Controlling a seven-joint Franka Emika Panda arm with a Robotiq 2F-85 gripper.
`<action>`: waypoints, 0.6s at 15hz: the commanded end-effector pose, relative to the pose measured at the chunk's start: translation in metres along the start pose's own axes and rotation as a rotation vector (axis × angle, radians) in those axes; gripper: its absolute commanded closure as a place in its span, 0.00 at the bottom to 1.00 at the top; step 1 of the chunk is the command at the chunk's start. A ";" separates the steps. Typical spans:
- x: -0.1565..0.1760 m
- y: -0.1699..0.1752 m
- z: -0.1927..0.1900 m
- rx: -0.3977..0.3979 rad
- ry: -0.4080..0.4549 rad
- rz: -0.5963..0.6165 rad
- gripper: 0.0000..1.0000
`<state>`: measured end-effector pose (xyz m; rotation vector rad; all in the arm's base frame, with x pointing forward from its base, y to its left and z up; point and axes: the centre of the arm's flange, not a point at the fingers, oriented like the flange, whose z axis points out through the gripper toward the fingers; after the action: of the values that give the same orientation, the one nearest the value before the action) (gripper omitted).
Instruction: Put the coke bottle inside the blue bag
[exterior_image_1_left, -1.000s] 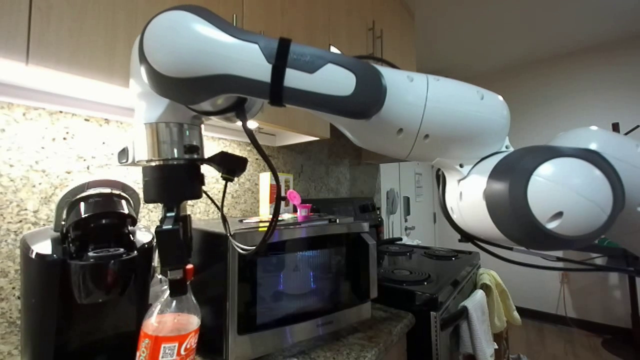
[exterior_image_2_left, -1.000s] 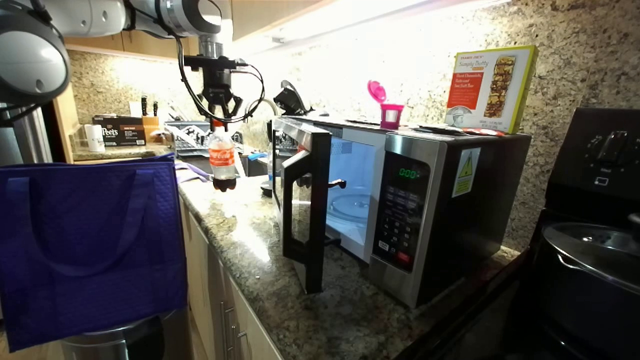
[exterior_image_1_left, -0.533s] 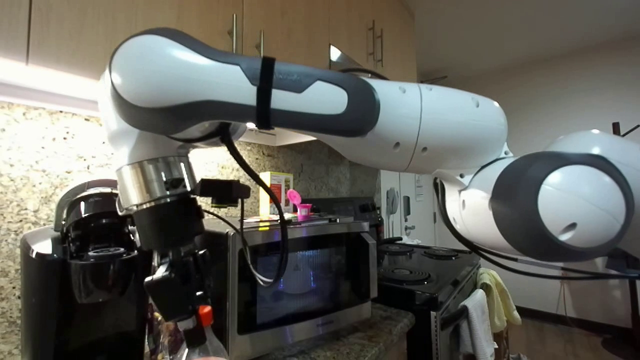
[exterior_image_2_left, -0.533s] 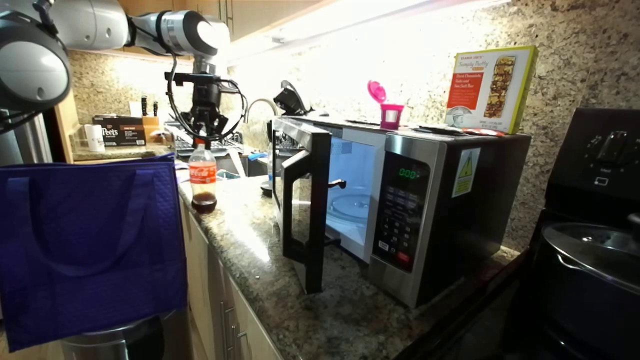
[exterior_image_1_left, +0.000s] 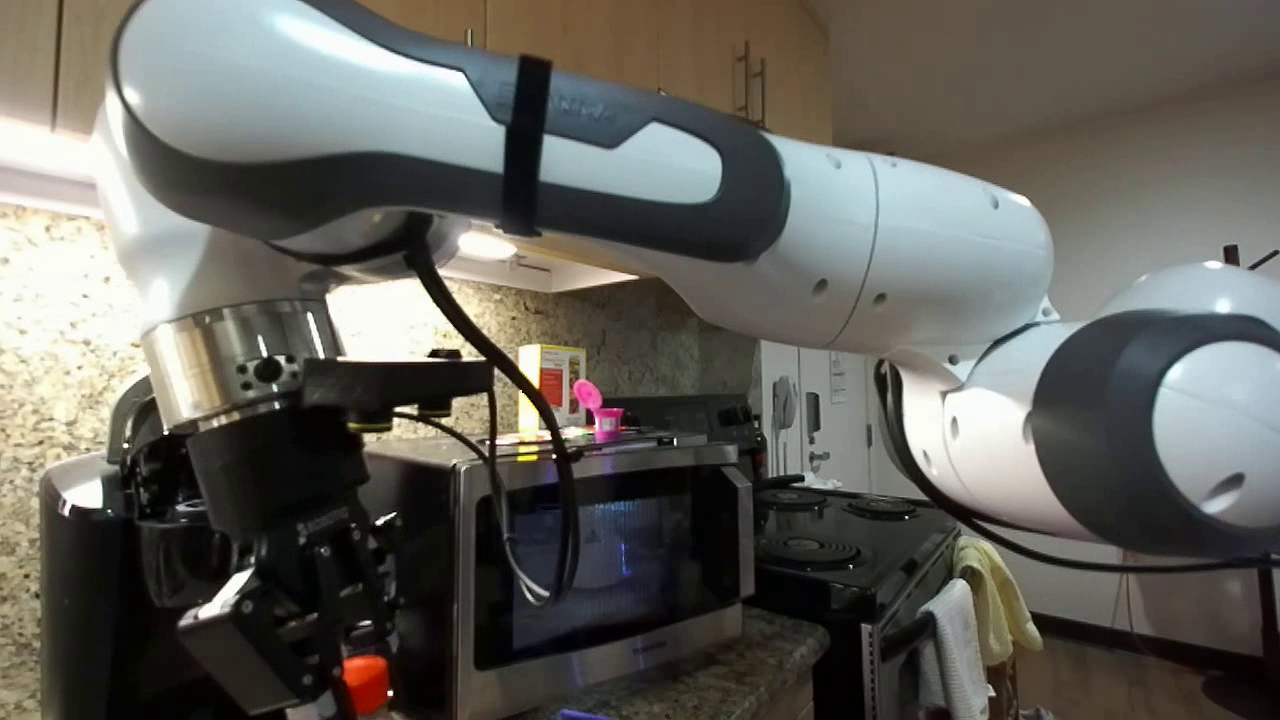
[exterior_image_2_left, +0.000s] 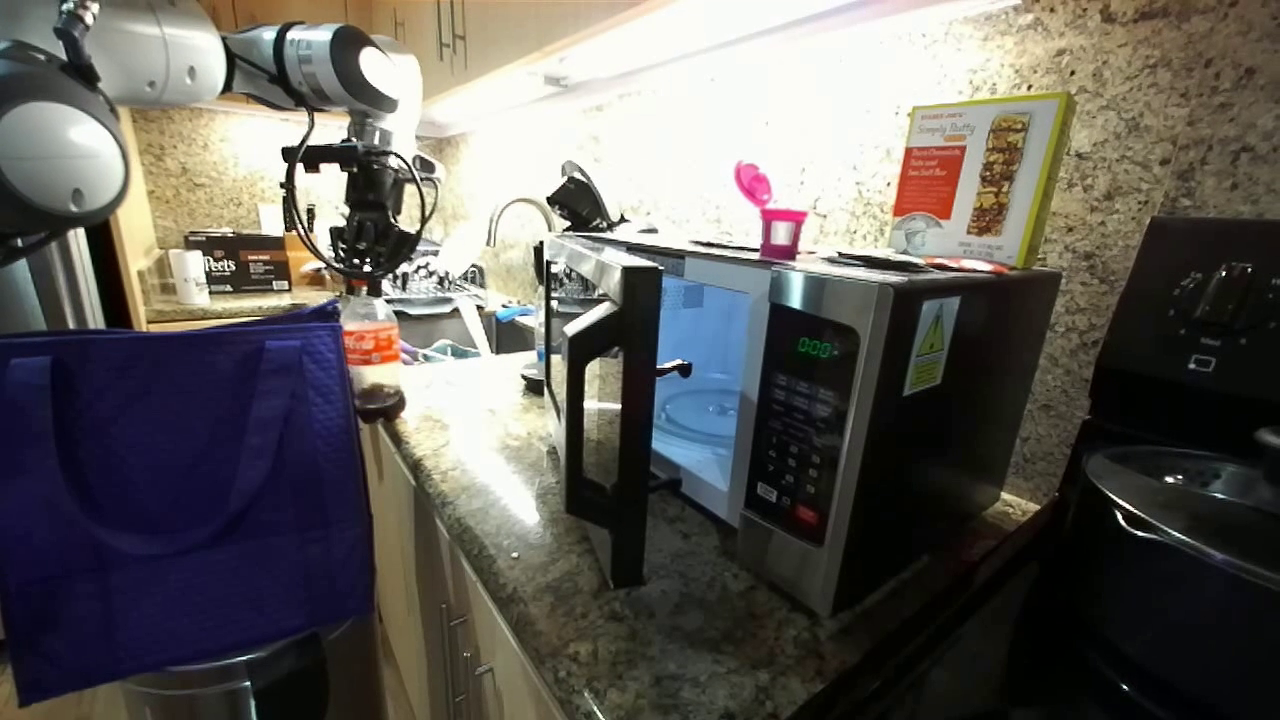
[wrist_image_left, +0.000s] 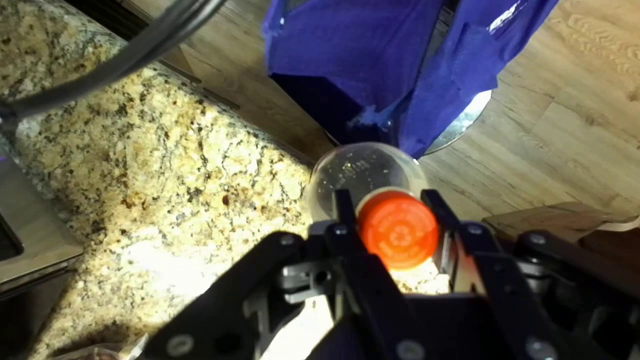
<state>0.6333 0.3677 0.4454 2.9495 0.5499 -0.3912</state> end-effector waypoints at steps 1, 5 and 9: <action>0.053 -0.018 -0.037 -0.009 0.093 0.043 0.85; 0.055 -0.017 -0.046 -0.028 0.146 0.040 0.85; 0.045 -0.018 -0.060 -0.028 0.211 0.044 0.84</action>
<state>0.6469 0.3847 0.4553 2.9894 0.5292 -0.1351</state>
